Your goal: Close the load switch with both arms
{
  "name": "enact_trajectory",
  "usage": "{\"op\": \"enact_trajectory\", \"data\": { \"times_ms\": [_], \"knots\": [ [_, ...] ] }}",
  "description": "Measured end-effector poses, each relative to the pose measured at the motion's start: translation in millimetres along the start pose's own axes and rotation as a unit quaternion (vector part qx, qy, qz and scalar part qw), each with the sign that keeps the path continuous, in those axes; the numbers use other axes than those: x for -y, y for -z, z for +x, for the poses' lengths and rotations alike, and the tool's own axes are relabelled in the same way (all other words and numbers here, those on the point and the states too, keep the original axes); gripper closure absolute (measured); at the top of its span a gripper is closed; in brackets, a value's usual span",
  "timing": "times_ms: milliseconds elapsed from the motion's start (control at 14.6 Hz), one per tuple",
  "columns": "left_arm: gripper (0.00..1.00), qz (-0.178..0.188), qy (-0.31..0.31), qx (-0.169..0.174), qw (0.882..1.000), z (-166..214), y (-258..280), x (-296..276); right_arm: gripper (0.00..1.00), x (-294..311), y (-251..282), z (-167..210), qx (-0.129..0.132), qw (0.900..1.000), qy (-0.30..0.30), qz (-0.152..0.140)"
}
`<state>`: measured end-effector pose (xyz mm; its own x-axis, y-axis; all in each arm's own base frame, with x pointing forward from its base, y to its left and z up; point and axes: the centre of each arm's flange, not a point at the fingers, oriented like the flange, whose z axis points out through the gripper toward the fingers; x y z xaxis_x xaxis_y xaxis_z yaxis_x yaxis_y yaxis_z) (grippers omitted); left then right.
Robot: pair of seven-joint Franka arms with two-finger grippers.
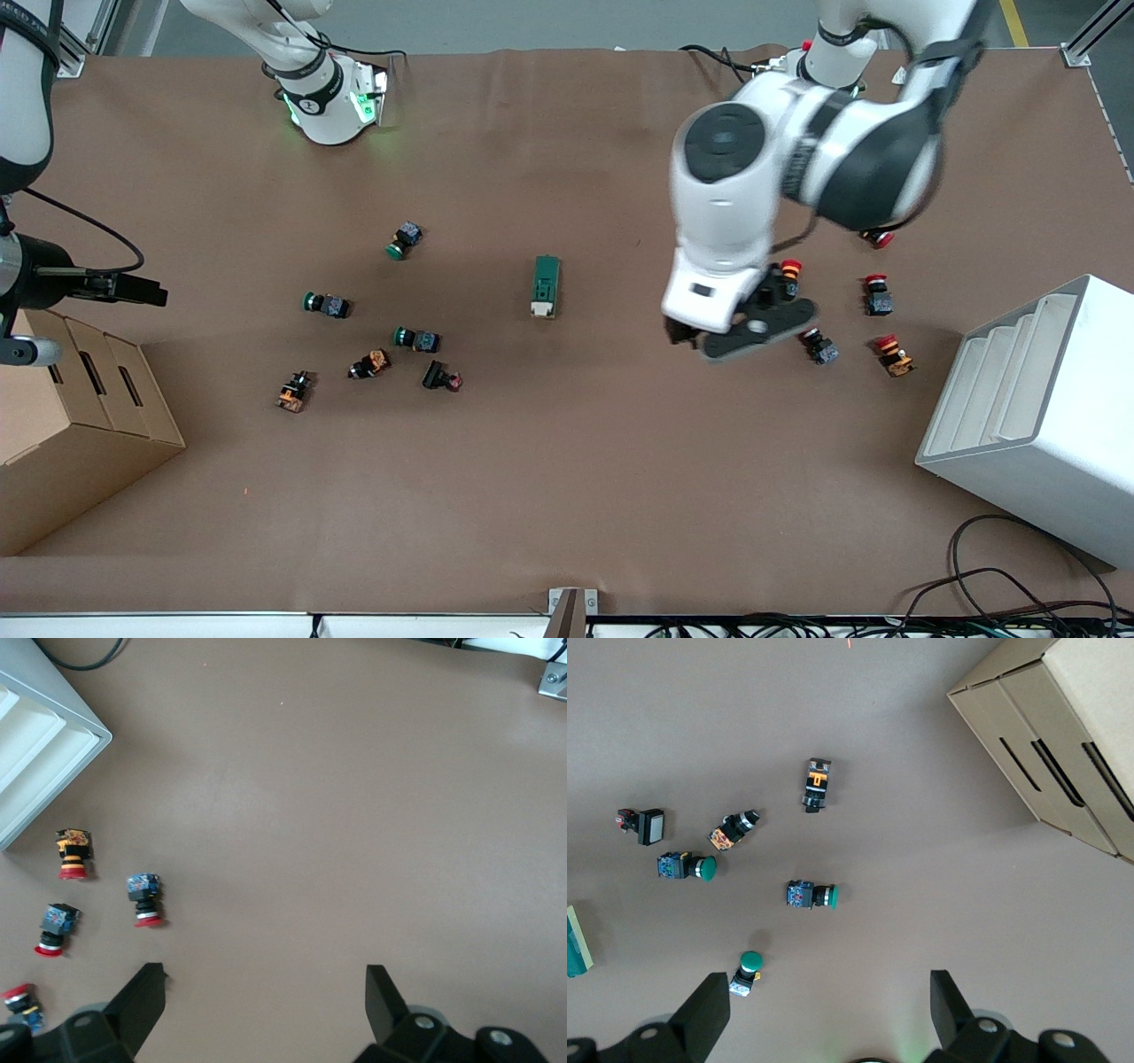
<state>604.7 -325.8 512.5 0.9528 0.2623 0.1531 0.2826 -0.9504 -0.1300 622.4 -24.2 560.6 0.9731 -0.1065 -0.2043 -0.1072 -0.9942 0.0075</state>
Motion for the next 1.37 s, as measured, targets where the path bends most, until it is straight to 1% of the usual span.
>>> {"op": "enact_trajectory", "data": {
  "times_ms": [275,481,549,755,961,1099,1167,1373],
  "knots": [
    [0.0,-0.041,-0.032,0.011,0.999,47,40,85,0.0,1,3,-2,-0.002,1.0,0.001,0.0],
    [0.0,-0.064,-0.05,0.027,0.996,63,65,147,0.0,1,3,-1,-0.005,1.0,0.001,0.0],
    [0.0,-0.067,-0.057,0.028,0.996,67,71,166,0.0,1,6,-1,-0.01,1.0,0.001,0.0],
    [0.0,-0.067,-0.1,0.021,0.993,69,92,215,0.0,-2,27,-6,-0.026,1.0,-0.001,0.001],
    [0.0,-0.054,-0.113,0.044,0.991,55,108,244,0.0,-5,33,-8,-0.03,1.0,-0.003,0.002],
    [0.0,-0.051,-0.11,0.052,0.991,52,113,259,0.0,-3,33,-8,-0.03,1.0,-0.001,0.002],
    [0.0,-0.054,-0.114,0.052,0.991,53,115,268,0.0,-2,33,-8,-0.028,1.0,0.0,0.002],
    [0.0,-0.065,-0.123,0.062,0.988,46,118,287,0.0,0,30,-15,-0.004,1.0,0.002,0.001]
  ]
}}
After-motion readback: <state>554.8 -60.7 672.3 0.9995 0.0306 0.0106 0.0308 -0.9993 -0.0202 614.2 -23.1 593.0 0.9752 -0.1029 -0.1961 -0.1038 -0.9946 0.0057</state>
